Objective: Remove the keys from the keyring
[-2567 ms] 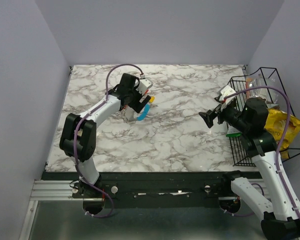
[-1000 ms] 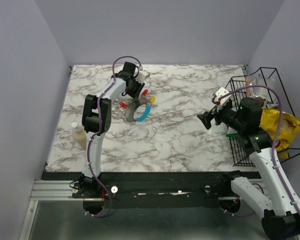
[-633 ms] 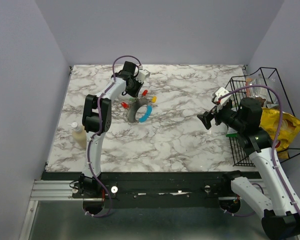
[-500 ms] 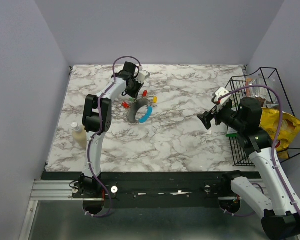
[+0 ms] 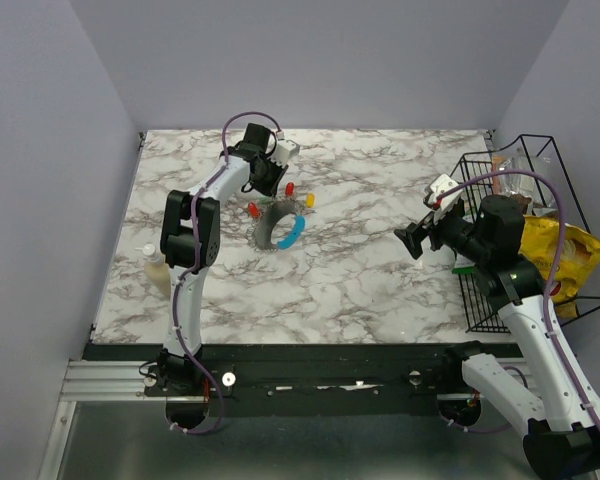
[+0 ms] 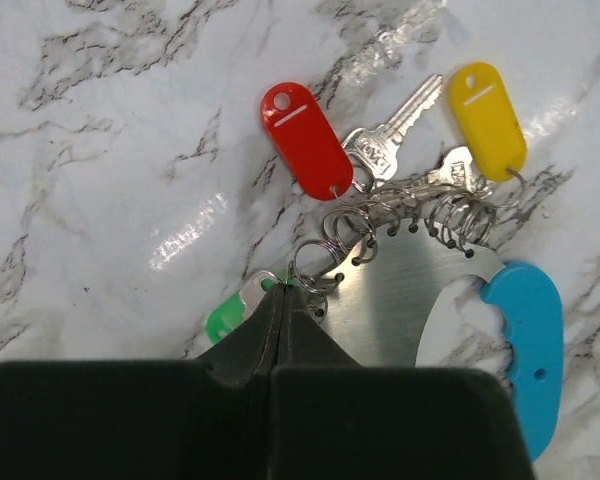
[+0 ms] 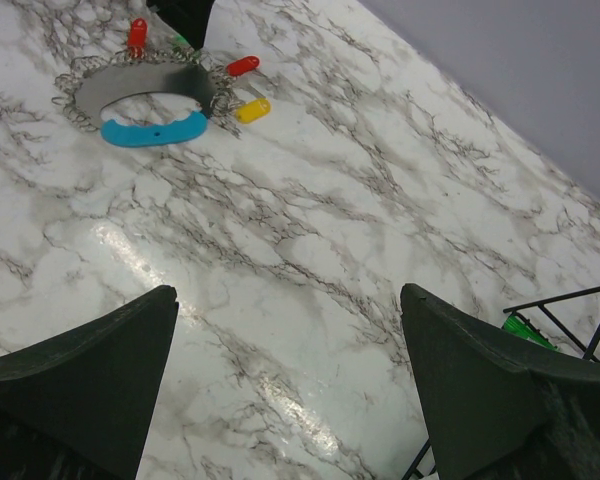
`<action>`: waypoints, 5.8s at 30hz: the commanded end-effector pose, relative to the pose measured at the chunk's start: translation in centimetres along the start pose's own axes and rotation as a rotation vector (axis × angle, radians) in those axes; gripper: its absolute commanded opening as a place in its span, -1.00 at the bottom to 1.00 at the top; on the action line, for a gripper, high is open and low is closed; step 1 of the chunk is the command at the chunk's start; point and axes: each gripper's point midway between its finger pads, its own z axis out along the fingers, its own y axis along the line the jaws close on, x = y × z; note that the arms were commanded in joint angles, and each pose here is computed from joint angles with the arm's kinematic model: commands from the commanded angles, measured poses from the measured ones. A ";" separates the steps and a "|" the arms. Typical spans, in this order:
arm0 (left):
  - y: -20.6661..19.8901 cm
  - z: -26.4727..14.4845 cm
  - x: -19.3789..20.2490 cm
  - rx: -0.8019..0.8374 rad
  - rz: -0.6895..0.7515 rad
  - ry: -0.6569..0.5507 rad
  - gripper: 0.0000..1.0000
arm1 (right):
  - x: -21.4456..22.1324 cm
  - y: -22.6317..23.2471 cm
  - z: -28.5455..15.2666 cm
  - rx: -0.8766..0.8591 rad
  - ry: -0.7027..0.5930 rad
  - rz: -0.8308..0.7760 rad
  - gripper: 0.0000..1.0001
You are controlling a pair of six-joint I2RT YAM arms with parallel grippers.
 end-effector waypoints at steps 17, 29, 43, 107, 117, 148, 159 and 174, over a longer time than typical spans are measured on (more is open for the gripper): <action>-4.4 -1.5 -1.8 0.037 0.151 -0.055 0.20 | 0.2 0.2 -0.1 0.001 0.002 -0.004 1.00; -1.7 1.3 -1.6 -0.076 0.121 -0.014 0.22 | 0.5 0.2 0.1 -0.003 0.007 -0.003 1.00; -2.0 2.9 -0.8 -0.122 0.153 0.074 0.07 | 0.6 0.3 0.3 -0.009 0.014 -0.001 1.00; -27.7 -30.0 1.3 0.870 0.668 -0.447 -1.00 | -2.5 17.2 6.4 -0.794 -0.122 -0.224 0.48; -28.2 -30.5 1.2 0.907 0.683 -0.476 -1.00 | -2.3 20.0 5.1 -0.925 -0.125 -0.186 0.18; -28.2 -29.9 0.3 0.924 0.671 -0.488 -1.00 | -2.9 21.9 4.1 -0.996 -0.130 -0.102 -0.15; -28.4 -30.4 -0.4 0.923 0.665 -0.508 -1.00 | -2.1 22.9 3.7 -1.080 -0.118 -0.105 0.08; -28.4 -30.5 -1.2 0.913 0.644 -0.525 -1.00 | -2.7 23.0 4.8 -1.029 -0.133 -0.072 0.07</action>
